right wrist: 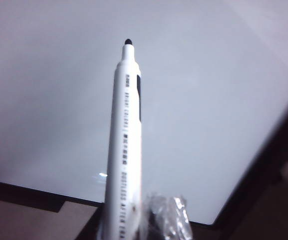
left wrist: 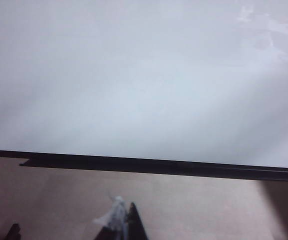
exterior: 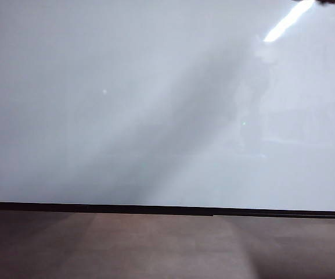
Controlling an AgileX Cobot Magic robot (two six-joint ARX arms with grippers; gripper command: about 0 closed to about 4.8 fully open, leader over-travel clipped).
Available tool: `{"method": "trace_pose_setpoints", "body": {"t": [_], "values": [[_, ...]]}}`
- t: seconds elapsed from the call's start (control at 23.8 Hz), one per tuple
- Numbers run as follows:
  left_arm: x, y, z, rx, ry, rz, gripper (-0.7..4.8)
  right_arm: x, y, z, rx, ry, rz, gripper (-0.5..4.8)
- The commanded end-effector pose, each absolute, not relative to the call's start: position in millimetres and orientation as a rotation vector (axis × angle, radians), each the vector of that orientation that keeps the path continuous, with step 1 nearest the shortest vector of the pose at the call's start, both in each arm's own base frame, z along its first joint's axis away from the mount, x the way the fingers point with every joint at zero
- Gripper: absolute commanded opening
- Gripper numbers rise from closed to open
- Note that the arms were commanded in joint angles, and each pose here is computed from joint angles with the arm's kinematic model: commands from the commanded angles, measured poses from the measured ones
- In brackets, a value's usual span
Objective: Reach to the right to find the marker pen, pick it up, and write the number 17 on the whiteboard.
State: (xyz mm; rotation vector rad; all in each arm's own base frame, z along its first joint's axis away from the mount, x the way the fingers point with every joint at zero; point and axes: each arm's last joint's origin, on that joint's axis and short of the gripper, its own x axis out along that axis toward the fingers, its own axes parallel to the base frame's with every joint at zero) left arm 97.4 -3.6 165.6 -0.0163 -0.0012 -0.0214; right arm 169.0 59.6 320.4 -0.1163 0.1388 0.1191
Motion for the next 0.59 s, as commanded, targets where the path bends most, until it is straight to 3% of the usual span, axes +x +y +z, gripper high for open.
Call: {"method": "trace_pose_setpoints", "body": {"t": [0.04, 0.25, 0.59], "values": [[97, -3, 167, -0.012, -0.013, -0.02, -0.05, 149, 34, 293, -0.036, 0.045, 0.168, -0.07], [97, -3, 167, -0.012, -0.012, -0.02, -0.05, 109, 7, 228, 0.008, -0.052, 0.023, -0.07], [97, -3, 167, -0.012, -0.012, -0.019, -0.05, 98, -1, 178, 0.051, -0.078, 0.057, -0.07]]}}
